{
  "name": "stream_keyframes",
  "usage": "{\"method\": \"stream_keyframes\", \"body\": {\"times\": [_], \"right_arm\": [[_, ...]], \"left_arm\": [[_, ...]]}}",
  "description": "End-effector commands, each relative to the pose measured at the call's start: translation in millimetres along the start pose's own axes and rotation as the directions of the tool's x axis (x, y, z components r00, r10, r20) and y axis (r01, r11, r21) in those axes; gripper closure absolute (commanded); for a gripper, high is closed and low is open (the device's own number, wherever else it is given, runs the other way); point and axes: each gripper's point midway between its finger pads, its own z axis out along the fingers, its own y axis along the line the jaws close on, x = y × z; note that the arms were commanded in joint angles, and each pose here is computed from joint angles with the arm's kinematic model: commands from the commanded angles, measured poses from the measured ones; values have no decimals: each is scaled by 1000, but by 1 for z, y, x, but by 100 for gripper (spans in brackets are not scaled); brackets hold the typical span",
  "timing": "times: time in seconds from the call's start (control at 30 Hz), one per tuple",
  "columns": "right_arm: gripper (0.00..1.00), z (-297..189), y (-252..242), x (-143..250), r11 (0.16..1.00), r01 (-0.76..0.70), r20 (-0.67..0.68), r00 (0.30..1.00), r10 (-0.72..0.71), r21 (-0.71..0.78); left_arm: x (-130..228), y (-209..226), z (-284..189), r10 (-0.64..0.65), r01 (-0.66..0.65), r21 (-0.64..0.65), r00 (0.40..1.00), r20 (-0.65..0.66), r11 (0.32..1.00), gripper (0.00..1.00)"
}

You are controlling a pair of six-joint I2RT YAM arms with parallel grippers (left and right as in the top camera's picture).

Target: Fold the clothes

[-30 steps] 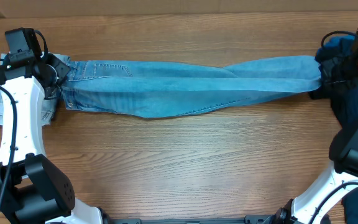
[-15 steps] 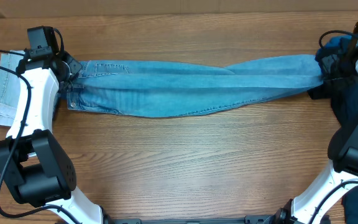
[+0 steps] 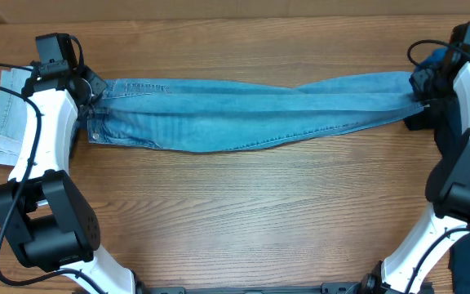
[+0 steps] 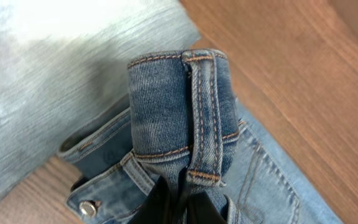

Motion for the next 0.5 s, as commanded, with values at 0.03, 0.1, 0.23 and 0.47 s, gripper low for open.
{"method": "stream_keyframes", "body": {"times": [0.03, 0.1, 0.23, 0.47], "right_arm": [[85, -3, 5, -29, 1000, -17, 111, 994, 18, -6], [75, -3, 10, -33, 1000, -16, 128, 992, 18, -23], [37, -6, 24, -44, 996, 12, 168, 986, 3, -85], [9, -16, 71, -45, 921, 284, 213, 949, -231, -268]], "left_arm": [[-31, 6, -9, 14, -9, -43, 994, 108, 999, 89], [-33, 4, -9, 16, -12, -37, 993, 117, 999, 80], [-38, 1, -10, 46, -43, -26, 989, 137, 999, 51], [-69, -26, -38, 162, -173, 33, 964, 211, 984, 27]]}}
